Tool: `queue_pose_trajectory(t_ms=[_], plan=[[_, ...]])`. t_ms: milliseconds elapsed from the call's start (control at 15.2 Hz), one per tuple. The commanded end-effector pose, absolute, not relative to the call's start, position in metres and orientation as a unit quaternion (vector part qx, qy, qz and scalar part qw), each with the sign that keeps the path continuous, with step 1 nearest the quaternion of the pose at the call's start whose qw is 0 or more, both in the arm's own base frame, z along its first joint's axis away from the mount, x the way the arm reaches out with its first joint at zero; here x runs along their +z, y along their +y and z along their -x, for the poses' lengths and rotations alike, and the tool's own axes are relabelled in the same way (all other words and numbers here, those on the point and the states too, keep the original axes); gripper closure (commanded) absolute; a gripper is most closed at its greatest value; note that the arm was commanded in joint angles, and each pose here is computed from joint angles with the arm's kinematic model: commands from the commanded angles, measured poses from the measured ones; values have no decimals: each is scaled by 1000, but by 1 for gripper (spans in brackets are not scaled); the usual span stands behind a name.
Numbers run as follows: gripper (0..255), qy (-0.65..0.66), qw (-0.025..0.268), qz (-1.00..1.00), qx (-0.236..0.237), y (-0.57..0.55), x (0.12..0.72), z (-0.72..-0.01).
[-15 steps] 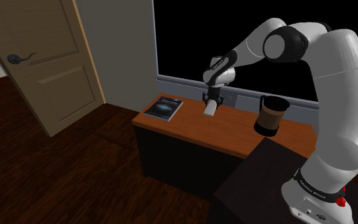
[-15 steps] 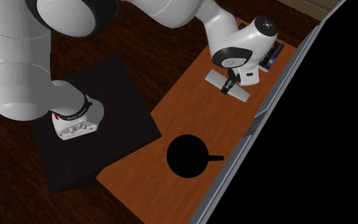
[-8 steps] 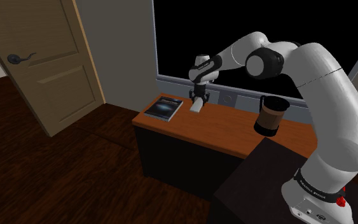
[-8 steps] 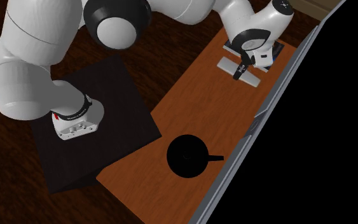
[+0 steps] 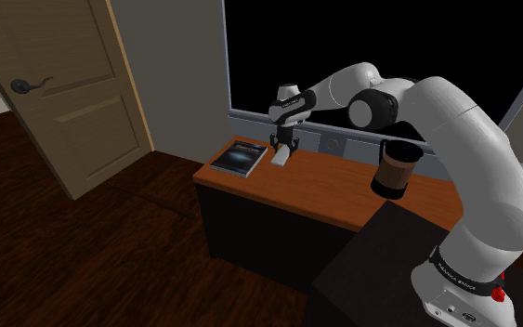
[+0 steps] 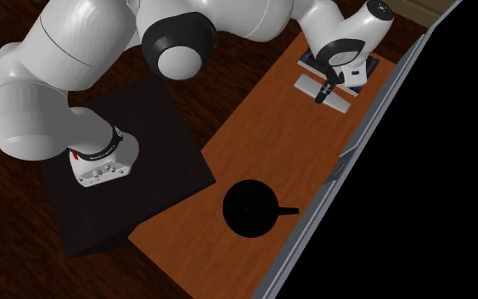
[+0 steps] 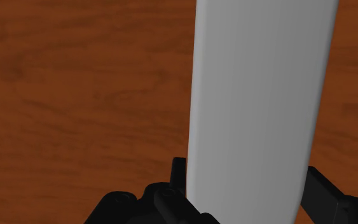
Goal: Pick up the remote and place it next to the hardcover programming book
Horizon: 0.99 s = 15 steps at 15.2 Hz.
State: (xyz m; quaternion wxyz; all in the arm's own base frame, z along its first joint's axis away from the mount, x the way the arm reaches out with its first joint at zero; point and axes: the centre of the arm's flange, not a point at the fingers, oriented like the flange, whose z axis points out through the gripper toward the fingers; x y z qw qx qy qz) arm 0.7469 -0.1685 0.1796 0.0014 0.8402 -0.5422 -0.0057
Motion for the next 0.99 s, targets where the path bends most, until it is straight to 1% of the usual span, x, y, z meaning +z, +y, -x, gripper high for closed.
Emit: queue_pose_trajectory(t_ms=[0,528,924], plan=[[255,-542,1,-840,-5,-168,169,-748],[255,-542,1,-840,-5,-168,124,-748],[255,-542,1,-840,-5,-168,124,-748]])
